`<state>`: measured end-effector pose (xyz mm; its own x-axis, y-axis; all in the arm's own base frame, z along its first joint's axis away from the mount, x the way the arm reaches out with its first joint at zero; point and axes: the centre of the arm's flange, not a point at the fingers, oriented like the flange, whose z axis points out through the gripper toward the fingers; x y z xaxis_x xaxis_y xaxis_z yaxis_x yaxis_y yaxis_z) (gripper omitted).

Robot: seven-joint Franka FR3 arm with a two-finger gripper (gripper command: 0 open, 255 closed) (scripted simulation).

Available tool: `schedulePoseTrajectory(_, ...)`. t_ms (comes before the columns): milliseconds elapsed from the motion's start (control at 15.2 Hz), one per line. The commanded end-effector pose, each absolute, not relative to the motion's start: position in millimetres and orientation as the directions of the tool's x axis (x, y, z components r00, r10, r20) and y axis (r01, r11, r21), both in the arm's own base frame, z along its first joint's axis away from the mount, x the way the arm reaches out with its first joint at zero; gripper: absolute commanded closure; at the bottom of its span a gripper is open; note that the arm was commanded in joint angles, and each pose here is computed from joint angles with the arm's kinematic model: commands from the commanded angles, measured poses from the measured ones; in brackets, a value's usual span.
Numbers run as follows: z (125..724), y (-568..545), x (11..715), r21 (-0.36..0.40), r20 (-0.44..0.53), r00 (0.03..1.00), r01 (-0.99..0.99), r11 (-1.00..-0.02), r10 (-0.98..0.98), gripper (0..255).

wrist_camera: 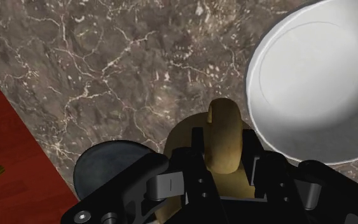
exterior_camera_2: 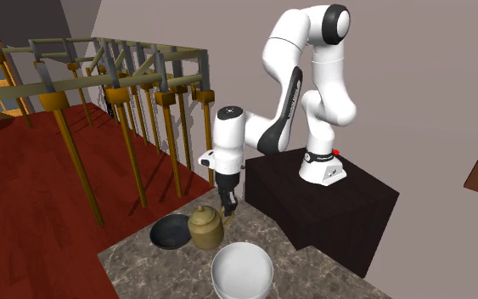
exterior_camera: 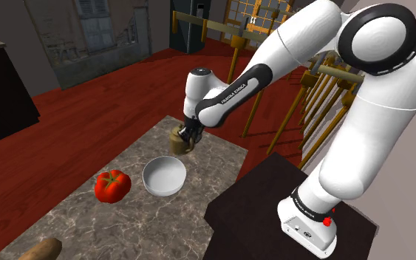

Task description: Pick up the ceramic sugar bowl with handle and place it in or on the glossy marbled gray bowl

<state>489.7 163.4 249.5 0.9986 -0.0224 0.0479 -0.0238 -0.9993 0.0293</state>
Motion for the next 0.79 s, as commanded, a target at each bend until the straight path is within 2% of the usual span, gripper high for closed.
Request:
schedulePoseTrajectory(0,257.2,163.2,490.4,0.029,0.049,0.999,-0.024,-0.999,-0.022,255)
schedulePoseTrajectory(726,280.4,58.2,588.0,0.029,0.049,0.999,-0.024,-0.999,-0.022,255)
